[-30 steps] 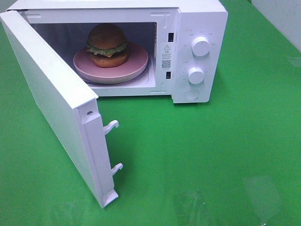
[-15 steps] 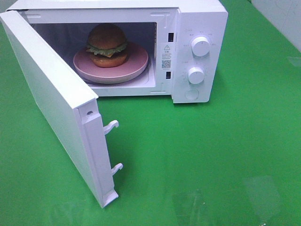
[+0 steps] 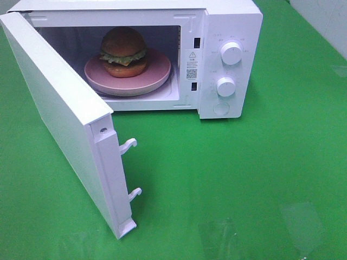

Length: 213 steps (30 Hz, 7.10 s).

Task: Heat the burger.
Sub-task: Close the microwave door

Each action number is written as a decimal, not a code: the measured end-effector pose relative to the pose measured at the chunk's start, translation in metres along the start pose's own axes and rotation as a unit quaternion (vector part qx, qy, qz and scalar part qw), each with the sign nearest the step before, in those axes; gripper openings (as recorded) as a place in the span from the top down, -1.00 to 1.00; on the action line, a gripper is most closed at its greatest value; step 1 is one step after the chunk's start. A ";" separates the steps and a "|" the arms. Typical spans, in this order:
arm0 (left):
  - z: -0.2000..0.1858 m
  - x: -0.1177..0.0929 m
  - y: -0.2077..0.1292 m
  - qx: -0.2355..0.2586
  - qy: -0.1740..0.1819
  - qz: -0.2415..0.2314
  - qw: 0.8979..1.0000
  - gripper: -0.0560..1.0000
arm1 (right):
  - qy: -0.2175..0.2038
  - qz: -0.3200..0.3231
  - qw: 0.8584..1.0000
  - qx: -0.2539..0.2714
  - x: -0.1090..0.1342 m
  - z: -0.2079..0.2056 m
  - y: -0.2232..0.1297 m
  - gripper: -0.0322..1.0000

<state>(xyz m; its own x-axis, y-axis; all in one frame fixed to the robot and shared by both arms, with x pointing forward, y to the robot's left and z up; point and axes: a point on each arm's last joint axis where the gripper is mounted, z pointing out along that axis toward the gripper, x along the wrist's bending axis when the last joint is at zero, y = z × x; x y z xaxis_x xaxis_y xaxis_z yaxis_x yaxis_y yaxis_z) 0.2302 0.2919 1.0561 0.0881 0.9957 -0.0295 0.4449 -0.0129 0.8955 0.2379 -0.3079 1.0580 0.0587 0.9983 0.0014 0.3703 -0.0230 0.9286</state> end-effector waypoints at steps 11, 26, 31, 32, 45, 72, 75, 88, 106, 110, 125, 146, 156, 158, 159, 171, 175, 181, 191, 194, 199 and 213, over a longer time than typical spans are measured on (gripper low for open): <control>0.000 0.000 0.000 0.000 0.000 0.000 1.000 -0.77 | 0.000 0.000 1.000 0.000 0.000 0.000 0.000 -0.54; 0.000 0.000 0.000 0.000 0.000 0.000 1.000 -0.77 | 0.000 0.000 1.000 0.000 0.000 0.000 0.000 -0.54; 0.000 0.000 0.000 0.000 0.000 0.000 1.000 -0.77 | 0.000 0.000 1.000 0.000 0.000 0.000 0.000 -0.54; 0.000 0.000 0.000 0.000 0.000 0.000 1.000 -0.77 | 0.000 0.000 1.000 0.000 0.000 0.000 0.000 -0.54; 0.000 -0.001 0.000 -0.001 -0.007 -0.004 1.000 -0.77 | 0.000 0.000 1.000 0.000 0.000 0.000 0.000 -0.54; 0.035 0.003 0.069 -0.103 -0.012 -0.043 0.994 -0.04 | 0.000 0.000 1.000 0.000 0.000 0.000 0.000 -0.54; 0.043 0.005 0.072 -0.091 -0.010 -0.046 0.995 0.14 | 0.000 0.000 1.000 0.000 0.000 0.000 0.000 -0.54; 0.089 0.013 0.082 -0.090 0.011 -0.025 0.996 0.89 | 0.000 0.000 1.000 0.000 0.000 0.000 0.000 -0.54; 0.132 0.028 0.019 -0.184 0.075 -0.021 0.980 0.89 | 0.000 0.000 1.000 0.001 0.000 0.000 0.000 -0.54; 0.142 0.030 0.018 -0.171 0.079 -0.011 0.982 0.89 | 0.000 0.000 1.000 0.001 0.000 0.000 0.000 -0.54; 0.185 0.028 0.026 -0.136 0.051 0.020 0.989 0.89 | 0.000 0.000 1.000 0.001 0.000 0.000 0.000 -0.54; 0.251 0.007 0.032 -0.127 -0.104 0.046 0.985 0.89 | 0.000 0.000 1.000 0.001 0.000 0.000 0.000 -0.54; 0.272 0.003 0.033 -0.118 -0.138 0.043 0.983 0.89 | 0.000 0.000 1.000 0.001 0.000 0.000 0.000 -0.54; 0.274 -0.001 0.034 -0.121 -0.146 0.044 0.981 0.89 | 0.000 0.000 1.000 0.001 0.000 0.000 0.000 -0.54; 0.278 -0.008 0.033 -0.117 -0.160 0.048 0.979 0.89 | 0.000 0.000 1.000 0.001 0.000 0.000 0.000 -0.54; 0.300 -0.038 0.041 -0.120 -0.207 0.054 0.970 0.89 | 0.000 0.000 1.000 0.001 0.000 0.000 0.000 -0.54; 0.307 -0.047 0.044 -0.123 -0.216 0.053 0.967 0.89 | 0.000 0.000 1.000 0.001 0.000 0.000 0.000 -0.54; 0.315 -0.056 0.047 -0.125 -0.224 0.051 0.965 0.89 | 0.000 0.000 1.000 0.001 0.000 0.000 0.000 -0.54; 0.331 -0.084 0.050 -0.129 -0.234 0.051 0.962 0.89 | 0.000 0.000 1.000 0.001 0.000 0.000 0.000 -0.54; 0.337 -0.092 0.053 -0.135 -0.231 0.049 0.962 0.89 | 0.000 0.000 1.000 0.001 0.000 0.000 0.000 -0.54; 0.350 -0.106 0.058 -0.133 -0.232 0.042 0.963 0.89 | 0.000 0.000 1.000 0.001 0.000 0.000 0.000 -0.54; 0.371 -0.152 0.059 -0.123 -0.267 0.071 0.953 0.89 | 0.000 0.000 1.000 0.001 0.000 0.000 0.000 -0.54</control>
<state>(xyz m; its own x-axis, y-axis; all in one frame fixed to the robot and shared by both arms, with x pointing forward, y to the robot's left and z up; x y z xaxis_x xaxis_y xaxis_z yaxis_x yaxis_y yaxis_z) 0.5738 0.1058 0.9489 0.6018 0.7962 -0.0629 0.1781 -0.0570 0.9824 0.2378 -0.3078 1.0579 0.0582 0.9983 0.0022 0.3713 -0.0237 0.9282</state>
